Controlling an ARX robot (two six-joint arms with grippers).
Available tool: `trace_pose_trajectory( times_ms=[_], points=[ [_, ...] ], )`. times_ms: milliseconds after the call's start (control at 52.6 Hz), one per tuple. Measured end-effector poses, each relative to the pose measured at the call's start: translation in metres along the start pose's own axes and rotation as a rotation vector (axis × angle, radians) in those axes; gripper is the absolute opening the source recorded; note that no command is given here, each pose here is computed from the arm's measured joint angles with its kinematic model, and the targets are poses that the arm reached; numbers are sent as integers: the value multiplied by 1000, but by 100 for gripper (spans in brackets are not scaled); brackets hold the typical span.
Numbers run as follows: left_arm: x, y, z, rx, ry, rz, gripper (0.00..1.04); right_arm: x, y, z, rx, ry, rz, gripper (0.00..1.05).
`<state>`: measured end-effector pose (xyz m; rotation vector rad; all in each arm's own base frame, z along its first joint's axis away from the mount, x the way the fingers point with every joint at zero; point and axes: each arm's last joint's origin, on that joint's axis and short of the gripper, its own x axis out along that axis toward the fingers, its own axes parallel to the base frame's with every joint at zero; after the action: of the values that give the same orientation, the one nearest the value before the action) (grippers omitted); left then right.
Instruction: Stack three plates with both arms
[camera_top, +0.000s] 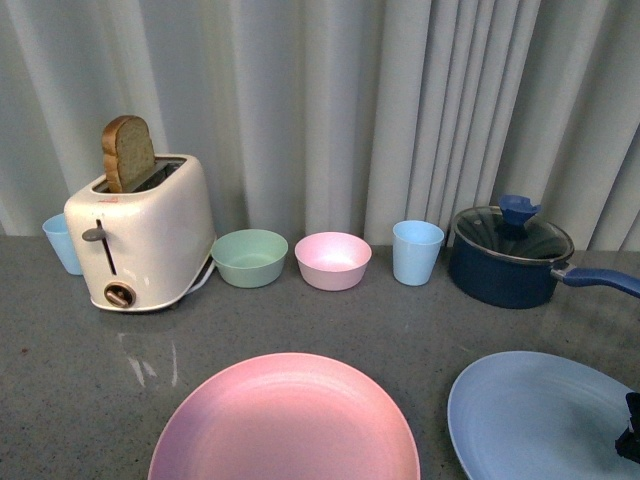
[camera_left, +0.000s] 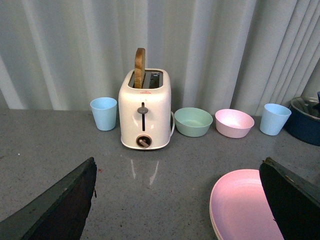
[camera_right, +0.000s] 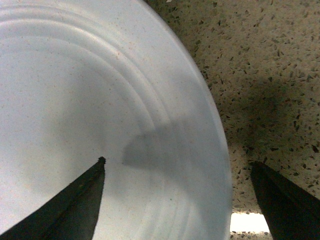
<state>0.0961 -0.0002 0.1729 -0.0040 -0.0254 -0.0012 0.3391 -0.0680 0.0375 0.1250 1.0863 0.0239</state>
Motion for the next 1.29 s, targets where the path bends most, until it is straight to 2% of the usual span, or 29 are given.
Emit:
trace_pose_trajectory(
  times_ms=[228, 418, 665, 855, 1083, 1292],
  points=[
    [0, 0, 0, 0, 0, 0, 98, -3, 3, 1, 2, -20, 26, 33],
    [0, 0, 0, 0, 0, 0, 98, -17, -7, 2, 23, -51, 25, 3],
    [0, 0, 0, 0, 0, 0, 98, -77, -22, 11, 64, -166, 43, 3],
    [0, 0, 0, 0, 0, 0, 98, -118, -21, 19, 55, -247, 79, 3],
    [0, 0, 0, 0, 0, 0, 98, -156, 5, 30, 9, -347, 173, 3],
    [0, 0, 0, 0, 0, 0, 98, -152, 53, 36, -51, -409, 315, 3]
  ],
)
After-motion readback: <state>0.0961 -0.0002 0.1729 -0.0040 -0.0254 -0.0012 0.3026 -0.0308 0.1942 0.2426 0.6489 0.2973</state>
